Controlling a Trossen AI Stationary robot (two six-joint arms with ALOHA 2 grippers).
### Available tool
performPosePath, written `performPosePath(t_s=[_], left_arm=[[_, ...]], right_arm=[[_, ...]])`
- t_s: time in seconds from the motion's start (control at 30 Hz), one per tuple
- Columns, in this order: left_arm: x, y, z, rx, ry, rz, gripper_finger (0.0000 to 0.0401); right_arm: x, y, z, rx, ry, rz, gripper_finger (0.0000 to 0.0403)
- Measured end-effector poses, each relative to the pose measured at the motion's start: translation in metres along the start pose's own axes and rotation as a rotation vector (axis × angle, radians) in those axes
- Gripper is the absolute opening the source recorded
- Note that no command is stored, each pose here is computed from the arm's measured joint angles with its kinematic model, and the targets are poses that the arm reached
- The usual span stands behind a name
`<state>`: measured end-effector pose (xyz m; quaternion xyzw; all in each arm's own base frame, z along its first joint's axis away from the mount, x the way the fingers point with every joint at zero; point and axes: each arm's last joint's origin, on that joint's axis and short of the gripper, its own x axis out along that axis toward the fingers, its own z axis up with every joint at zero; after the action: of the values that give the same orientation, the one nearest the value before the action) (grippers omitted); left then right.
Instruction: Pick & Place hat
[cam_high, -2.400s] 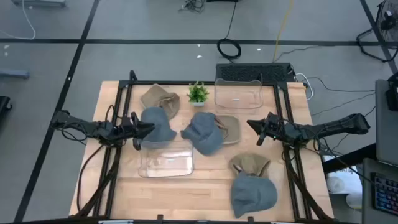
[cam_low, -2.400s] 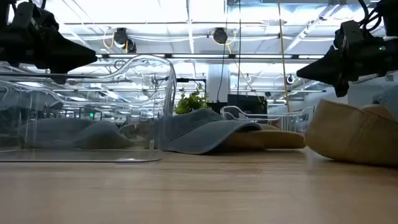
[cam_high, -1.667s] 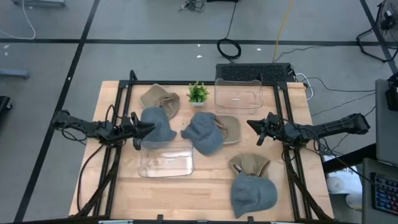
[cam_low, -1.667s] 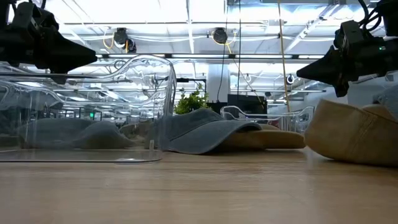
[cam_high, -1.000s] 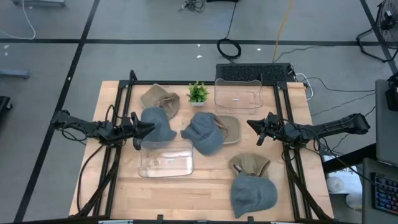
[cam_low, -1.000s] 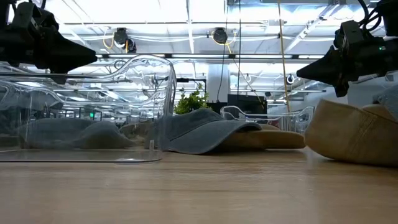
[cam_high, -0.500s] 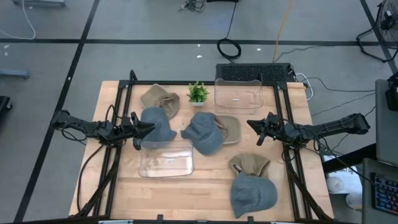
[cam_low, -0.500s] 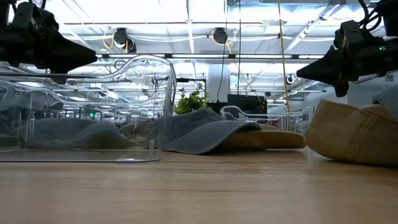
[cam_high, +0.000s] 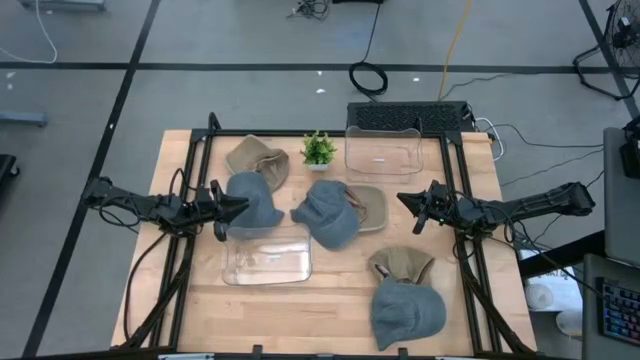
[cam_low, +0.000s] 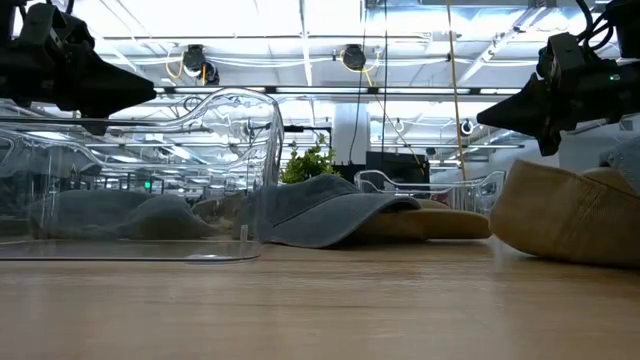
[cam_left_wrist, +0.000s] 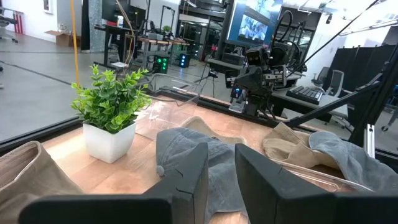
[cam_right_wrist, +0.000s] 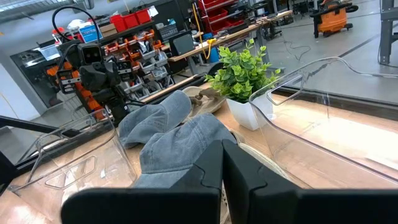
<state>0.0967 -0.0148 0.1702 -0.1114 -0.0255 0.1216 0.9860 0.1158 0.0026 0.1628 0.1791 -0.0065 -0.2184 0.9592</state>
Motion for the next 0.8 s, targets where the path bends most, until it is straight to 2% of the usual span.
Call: performPosePath(t_s=[0.53,0.8], left_arm=[[0.0,0.0018,0.0023,-0.033,-0.037,0.072,0.0088],[-0.0001,0.0014,0.0023,-0.073,-0.037,0.061,0.0088]], right_arm=[[0.0,0.0,0.0,0.0,0.0,0.0,0.0],[0.0,0.0,0.0,0.0,0.0,0.0,0.0]])
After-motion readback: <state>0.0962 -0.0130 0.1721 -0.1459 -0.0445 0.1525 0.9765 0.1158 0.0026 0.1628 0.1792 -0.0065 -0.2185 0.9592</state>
